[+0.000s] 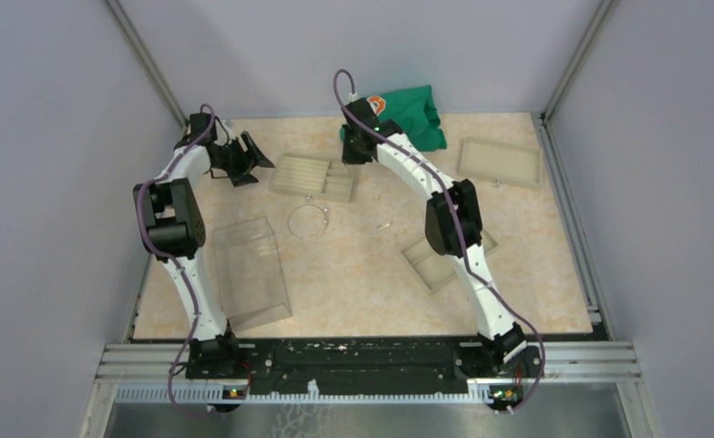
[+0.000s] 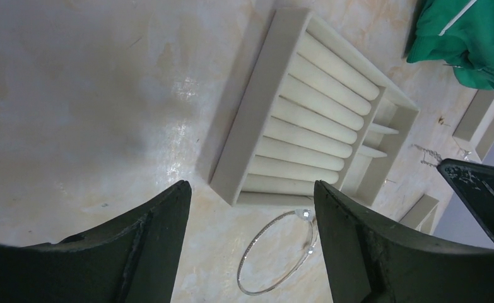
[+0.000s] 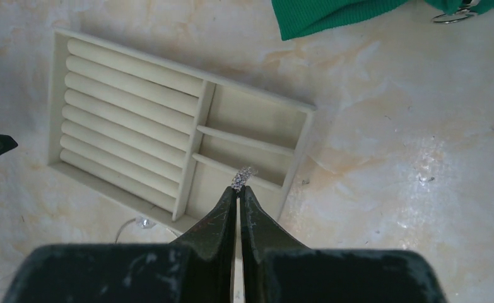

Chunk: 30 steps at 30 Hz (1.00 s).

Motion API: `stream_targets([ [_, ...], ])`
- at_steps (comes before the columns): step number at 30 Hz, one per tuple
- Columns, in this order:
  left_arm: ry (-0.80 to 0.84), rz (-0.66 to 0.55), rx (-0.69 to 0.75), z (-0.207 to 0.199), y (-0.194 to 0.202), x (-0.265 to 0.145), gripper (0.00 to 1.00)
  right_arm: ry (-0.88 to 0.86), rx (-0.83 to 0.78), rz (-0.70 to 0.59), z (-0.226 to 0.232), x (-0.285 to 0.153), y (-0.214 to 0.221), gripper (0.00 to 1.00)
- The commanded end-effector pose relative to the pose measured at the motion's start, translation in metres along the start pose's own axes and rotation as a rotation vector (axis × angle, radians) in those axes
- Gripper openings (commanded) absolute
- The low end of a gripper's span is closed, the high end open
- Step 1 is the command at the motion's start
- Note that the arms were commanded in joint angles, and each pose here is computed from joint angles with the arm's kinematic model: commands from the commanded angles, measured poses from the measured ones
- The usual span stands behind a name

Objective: Organize the mixed jewelry

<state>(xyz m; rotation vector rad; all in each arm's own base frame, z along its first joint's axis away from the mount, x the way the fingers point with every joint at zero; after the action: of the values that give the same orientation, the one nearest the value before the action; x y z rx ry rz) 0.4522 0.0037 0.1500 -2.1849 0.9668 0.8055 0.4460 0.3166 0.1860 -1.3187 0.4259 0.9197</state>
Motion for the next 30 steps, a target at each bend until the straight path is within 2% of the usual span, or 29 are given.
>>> stream_targets([
  [1,0.038,0.003,0.009,-0.006,-0.004,0.000,0.78,-0.058,0.022,-0.056,0.014,0.001,-0.013,0.00],
  [10,0.039,0.022,-0.004,-0.004,0.001,0.001,0.78,-0.065,0.040,-0.095,0.015,0.029,-0.011,0.00],
  [30,0.039,0.031,-0.002,-0.004,0.002,0.000,0.79,-0.087,0.128,-0.101,0.004,0.053,-0.013,0.00],
])
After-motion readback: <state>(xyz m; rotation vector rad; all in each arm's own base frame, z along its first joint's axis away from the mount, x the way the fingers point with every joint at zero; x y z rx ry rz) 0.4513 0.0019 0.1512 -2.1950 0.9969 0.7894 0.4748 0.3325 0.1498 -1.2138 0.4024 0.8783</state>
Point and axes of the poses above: each gripper's point midway between its finger pads, its own x axis out along the fingers, its own z axis along the line the jaws close on, y = z × x, the point moved 10 cm from there along -x, back along the fingers, and after that the axes turned 6 degrees about -x, right-handed, at the moved point
